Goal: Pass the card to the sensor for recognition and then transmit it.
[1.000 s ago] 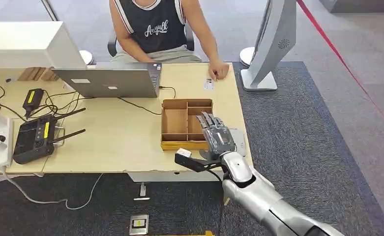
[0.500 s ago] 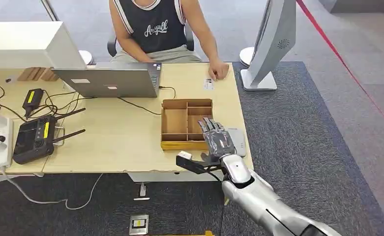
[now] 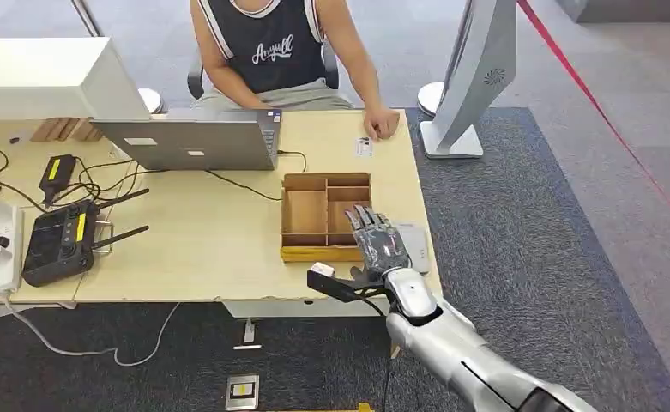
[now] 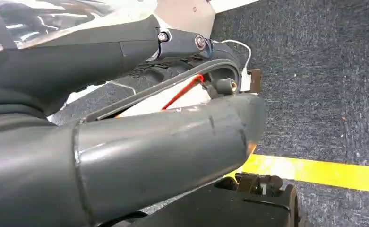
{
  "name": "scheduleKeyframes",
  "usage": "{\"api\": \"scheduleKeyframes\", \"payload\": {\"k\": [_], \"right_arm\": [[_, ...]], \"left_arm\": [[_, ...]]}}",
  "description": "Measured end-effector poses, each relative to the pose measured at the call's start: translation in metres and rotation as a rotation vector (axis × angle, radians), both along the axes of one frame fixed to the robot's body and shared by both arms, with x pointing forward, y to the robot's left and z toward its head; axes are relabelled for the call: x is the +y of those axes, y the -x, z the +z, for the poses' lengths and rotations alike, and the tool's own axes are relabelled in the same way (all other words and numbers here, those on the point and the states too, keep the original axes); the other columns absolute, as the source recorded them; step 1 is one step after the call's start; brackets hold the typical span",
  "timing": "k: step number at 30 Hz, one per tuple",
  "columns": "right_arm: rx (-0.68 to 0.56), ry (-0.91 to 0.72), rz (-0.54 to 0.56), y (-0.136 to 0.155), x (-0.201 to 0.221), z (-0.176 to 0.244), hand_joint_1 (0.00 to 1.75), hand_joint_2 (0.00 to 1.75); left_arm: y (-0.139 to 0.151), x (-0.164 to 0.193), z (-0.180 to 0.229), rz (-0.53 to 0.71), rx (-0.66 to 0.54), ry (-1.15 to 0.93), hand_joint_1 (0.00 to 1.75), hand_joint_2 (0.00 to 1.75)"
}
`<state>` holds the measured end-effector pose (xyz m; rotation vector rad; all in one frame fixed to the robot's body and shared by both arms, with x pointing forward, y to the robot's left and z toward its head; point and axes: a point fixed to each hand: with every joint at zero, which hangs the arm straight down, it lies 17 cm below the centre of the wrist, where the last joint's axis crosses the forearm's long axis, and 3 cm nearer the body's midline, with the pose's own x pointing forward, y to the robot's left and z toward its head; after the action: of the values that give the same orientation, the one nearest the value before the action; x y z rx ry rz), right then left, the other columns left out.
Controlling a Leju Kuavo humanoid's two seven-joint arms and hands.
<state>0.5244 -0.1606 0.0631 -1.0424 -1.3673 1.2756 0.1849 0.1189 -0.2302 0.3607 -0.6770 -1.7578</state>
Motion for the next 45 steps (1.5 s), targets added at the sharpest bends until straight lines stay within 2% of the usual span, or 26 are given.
{"api": "scheduleKeyframes", "payload": {"k": [45], "right_arm": [[-0.008, -0.074, 0.048, 0.002, 0.028, 0.007, 0.00, 1.75]], "left_arm": [[0.002, -0.008, 0.001, -0.075, -0.002, -0.002, 0.00, 0.00]]}}
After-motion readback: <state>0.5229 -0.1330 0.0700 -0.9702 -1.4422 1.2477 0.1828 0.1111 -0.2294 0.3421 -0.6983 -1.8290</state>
